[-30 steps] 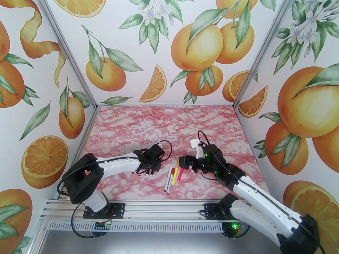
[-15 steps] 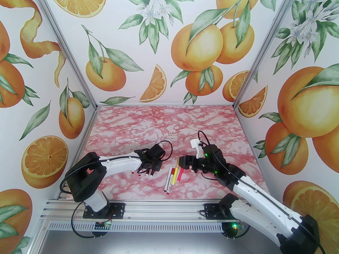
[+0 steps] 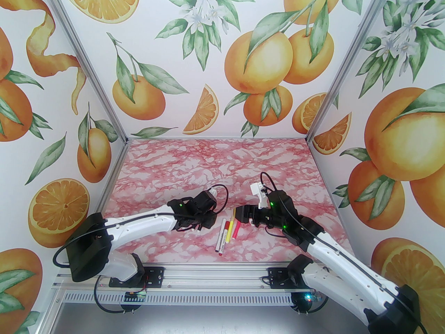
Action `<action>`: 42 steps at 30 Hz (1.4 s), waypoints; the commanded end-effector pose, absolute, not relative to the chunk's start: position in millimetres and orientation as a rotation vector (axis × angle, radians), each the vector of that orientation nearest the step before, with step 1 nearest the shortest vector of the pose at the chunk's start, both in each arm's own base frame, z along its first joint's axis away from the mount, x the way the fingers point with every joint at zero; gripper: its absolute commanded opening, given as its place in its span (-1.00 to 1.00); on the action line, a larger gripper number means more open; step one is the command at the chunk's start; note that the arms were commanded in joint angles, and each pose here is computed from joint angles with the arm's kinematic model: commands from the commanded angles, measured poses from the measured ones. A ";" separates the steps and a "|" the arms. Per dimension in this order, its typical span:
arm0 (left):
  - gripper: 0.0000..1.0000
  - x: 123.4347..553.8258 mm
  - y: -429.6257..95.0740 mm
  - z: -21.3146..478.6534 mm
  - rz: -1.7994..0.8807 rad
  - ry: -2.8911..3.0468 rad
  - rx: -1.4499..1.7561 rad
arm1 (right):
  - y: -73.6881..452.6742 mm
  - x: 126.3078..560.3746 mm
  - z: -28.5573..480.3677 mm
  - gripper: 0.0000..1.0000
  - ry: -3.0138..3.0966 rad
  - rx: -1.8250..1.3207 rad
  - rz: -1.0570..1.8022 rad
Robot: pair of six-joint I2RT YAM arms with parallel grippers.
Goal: Open the pen caps
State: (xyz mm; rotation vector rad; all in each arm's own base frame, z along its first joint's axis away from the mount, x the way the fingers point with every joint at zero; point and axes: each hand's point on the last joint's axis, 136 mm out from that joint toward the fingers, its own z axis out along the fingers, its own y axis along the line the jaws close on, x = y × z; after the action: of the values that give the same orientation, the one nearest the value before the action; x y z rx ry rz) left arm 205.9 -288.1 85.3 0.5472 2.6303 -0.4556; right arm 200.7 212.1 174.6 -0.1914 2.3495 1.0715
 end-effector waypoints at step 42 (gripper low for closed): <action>-0.38 169.3 -318.2 24.3 -0.328 2.798 0.640 | 198.8 181.7 190.5 0.52 2.338 -0.245 1.038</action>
State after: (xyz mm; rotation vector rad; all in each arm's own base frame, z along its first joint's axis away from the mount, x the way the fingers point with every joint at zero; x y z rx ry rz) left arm 169.7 -329.5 25.7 0.6249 2.7939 -0.4068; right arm 178.7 199.9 192.5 -0.2636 2.3437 1.0535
